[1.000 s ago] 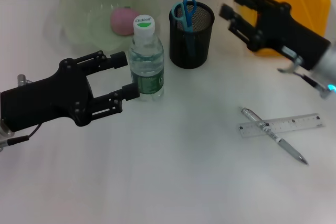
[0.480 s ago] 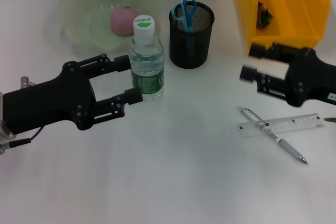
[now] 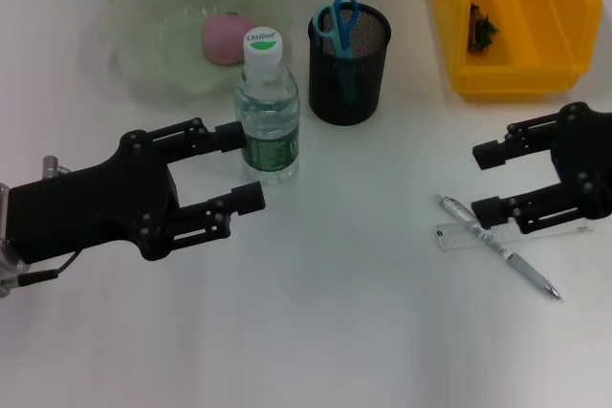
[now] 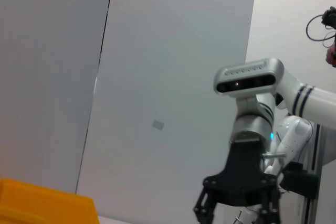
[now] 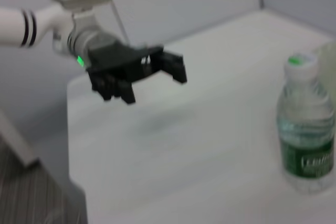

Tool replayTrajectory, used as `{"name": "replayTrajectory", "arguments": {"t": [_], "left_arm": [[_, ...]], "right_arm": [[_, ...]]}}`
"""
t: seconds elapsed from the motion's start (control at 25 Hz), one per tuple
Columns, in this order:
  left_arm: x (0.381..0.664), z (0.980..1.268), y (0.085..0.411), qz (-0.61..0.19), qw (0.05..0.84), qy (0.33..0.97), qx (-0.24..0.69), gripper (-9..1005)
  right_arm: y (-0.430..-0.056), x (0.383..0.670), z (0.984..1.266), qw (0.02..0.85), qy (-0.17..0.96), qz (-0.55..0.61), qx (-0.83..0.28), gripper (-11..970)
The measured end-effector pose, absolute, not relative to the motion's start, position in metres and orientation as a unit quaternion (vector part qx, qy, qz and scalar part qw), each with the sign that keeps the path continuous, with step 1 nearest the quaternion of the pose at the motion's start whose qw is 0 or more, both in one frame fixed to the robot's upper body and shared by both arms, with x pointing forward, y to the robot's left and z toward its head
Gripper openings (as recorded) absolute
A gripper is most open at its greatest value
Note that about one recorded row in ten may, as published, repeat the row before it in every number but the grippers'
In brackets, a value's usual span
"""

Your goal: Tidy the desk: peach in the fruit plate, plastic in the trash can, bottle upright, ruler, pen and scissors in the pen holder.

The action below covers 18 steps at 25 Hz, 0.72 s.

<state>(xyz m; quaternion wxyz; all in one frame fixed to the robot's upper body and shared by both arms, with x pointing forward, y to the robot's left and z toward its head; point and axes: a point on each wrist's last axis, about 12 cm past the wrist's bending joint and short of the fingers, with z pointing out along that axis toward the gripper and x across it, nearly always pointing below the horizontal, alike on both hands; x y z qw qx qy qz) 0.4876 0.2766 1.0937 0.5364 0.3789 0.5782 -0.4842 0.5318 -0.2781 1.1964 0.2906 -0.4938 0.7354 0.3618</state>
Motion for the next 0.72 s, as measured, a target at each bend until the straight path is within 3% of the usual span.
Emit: {"name": "replayTrajectory", "arguments": {"t": [0.28, 0.72], "left_arm": [[0.482, 1.091, 0.277, -0.489, 0.531, 0.578, 0.379, 681], [0.474, 1.090, 0.268, -0.529, 0.502, 0.561, 0.391, 682]], "right_arm": [[-0.263, 0.549, 1.218, 0.247, 0.760, 0.259, -0.543, 729], [-0.250, 0.555, 1.212, 0.216, 0.721, 0.199, -0.628, 726]]}}
